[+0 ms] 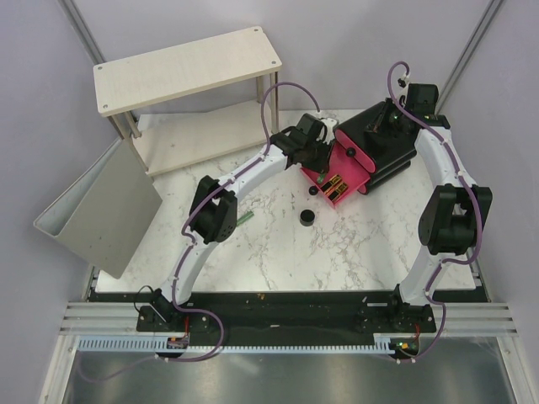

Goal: Organize the makeup

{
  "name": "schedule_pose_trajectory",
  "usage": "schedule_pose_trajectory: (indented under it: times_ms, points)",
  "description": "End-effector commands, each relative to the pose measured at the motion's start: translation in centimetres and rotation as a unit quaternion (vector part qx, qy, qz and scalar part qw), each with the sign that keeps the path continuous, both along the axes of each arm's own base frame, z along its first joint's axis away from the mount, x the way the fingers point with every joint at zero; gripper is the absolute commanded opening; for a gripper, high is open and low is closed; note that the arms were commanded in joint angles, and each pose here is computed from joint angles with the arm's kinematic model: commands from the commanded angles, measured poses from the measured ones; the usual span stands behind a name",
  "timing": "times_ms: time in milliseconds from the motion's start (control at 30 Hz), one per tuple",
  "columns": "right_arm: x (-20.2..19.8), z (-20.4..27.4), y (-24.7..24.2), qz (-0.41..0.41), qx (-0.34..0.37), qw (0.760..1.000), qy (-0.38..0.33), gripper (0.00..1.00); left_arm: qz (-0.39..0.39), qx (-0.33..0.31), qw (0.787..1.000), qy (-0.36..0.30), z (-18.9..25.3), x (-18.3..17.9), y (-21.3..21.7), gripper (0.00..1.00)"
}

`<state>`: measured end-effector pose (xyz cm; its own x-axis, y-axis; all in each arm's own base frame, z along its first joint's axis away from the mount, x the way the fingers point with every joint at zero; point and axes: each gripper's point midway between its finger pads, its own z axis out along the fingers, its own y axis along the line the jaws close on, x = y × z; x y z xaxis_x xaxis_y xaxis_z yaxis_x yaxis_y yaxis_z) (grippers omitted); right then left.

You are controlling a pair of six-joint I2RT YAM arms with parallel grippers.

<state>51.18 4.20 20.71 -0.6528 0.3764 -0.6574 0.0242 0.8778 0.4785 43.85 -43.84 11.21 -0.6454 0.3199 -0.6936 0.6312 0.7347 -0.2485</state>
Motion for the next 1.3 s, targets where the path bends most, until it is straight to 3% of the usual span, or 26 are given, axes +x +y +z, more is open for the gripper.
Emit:
schedule_pose_trajectory:
  times_ms: [0,233,400,433,500,533,567,733,967,1267]
  points:
    - [-2.4,-4.2,-0.5,-0.007,-0.009,0.997,0.080,0.00,0.000,-0.045,0.998,-0.049,5.3,0.8,-1.3,0.47]
    - [-2.4,-4.2,-0.4,-0.006,-0.007,0.997,0.080,0.00,0.021,-0.036,0.990,-0.135,11.7,1.9,1.5,0.55]
    - [-2.4,-4.2,-0.4,-0.006,-0.006,0.997,0.080,0.00,0.056,0.028,0.991,-0.121,10.0,1.1,8.7,0.55]
    - [-2.5,-4.1,-0.4,-0.006,-0.007,0.997,0.079,0.00,0.054,0.058,0.992,-0.094,7.0,-0.1,10.5,0.55]
    - [-2.4,-4.1,-0.4,-0.006,-0.008,0.997,0.079,0.00,0.077,0.082,0.988,-0.103,7.7,-0.9,14.4,0.56]
    - [-2.4,-4.2,-0.4,-0.006,-0.007,0.997,0.080,0.00,0.078,0.113,0.988,-0.072,4.5,-2.5,16.4,0.56]
    - [-2.4,-4.3,-0.4,-0.006,-0.007,0.997,0.081,0.00,0.085,0.113,0.987,-0.079,5.6,-3.4,17.9,0.56]
    - [-2.4,-4.5,-0.4,-0.006,-0.006,0.996,0.084,0.00,0.107,0.199,0.974,-0.006,0.3,-8.8,25.2,0.56]
    - [-2.4,-4.9,-0.1,-0.002,0.001,0.996,0.087,0.00,0.116,0.211,0.967,0.084,-4.3,-13.4,27.0,0.56]
    - [-2.6,-4.8,0.0,-0.002,0.003,0.996,0.087,0.00,0.102,0.213,0.966,0.106,-7.0,-13.0,25.9,0.56]
